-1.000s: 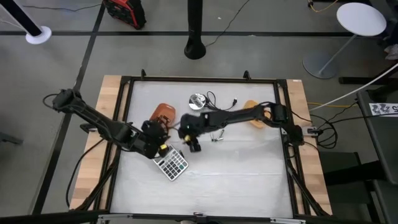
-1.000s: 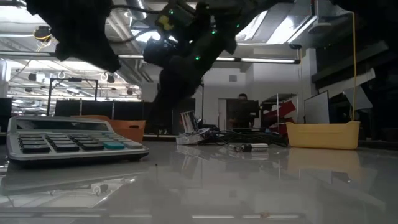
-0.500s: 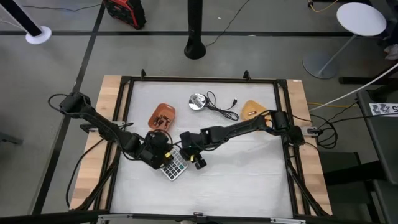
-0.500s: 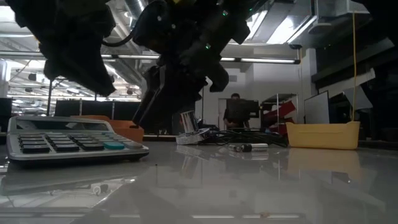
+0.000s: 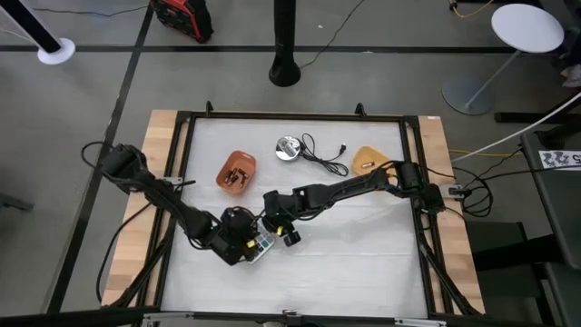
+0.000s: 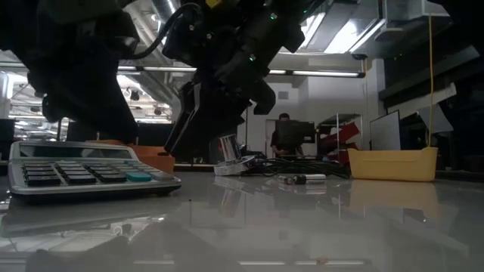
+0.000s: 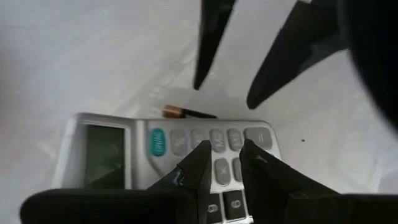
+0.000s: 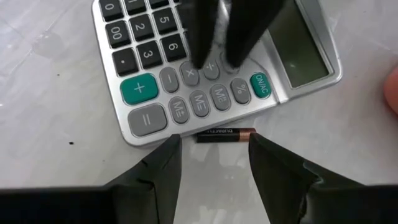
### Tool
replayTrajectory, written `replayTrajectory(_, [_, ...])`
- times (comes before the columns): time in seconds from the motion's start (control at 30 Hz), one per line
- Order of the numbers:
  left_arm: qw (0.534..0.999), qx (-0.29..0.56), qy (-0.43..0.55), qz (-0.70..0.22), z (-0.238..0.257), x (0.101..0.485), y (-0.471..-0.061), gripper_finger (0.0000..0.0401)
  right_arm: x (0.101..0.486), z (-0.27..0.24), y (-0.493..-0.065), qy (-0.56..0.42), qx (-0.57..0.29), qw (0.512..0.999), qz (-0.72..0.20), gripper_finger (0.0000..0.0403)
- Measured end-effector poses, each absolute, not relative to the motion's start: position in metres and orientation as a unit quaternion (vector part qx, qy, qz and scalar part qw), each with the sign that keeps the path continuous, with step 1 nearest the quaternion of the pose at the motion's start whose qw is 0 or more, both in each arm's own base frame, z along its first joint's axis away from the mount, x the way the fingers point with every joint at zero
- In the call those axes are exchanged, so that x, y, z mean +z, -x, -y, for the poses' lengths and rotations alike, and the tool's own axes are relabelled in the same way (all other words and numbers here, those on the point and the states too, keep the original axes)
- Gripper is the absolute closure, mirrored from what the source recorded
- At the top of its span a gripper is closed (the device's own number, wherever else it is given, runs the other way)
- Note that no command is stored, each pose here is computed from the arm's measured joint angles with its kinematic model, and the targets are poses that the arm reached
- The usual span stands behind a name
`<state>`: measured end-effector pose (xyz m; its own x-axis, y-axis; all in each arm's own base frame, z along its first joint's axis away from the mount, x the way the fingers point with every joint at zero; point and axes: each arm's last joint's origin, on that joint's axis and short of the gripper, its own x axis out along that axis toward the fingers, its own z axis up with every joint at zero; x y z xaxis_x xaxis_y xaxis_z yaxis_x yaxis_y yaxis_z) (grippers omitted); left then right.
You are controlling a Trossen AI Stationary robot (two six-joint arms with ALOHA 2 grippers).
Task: Sort batteries
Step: Adjust the silver calculator
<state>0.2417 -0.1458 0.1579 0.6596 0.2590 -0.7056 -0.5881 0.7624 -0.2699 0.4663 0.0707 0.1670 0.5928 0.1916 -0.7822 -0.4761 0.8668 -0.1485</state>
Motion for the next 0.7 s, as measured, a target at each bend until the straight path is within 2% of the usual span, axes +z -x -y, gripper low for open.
replayTrajectory(0.4, [0.852,0.226,0.283,-0.378,0.150,0.146,-0.243,0.0325,0.166,-0.071,-0.466,0.173,0.191,0.874,-0.412,0.0221])
replayTrajectory(0.7, [0.816,0.256,0.307,-0.417,0.147,0.144,-0.235,0.0325,0.166,-0.070,-0.466,0.173,0.191,0.873,-0.414,0.0221])
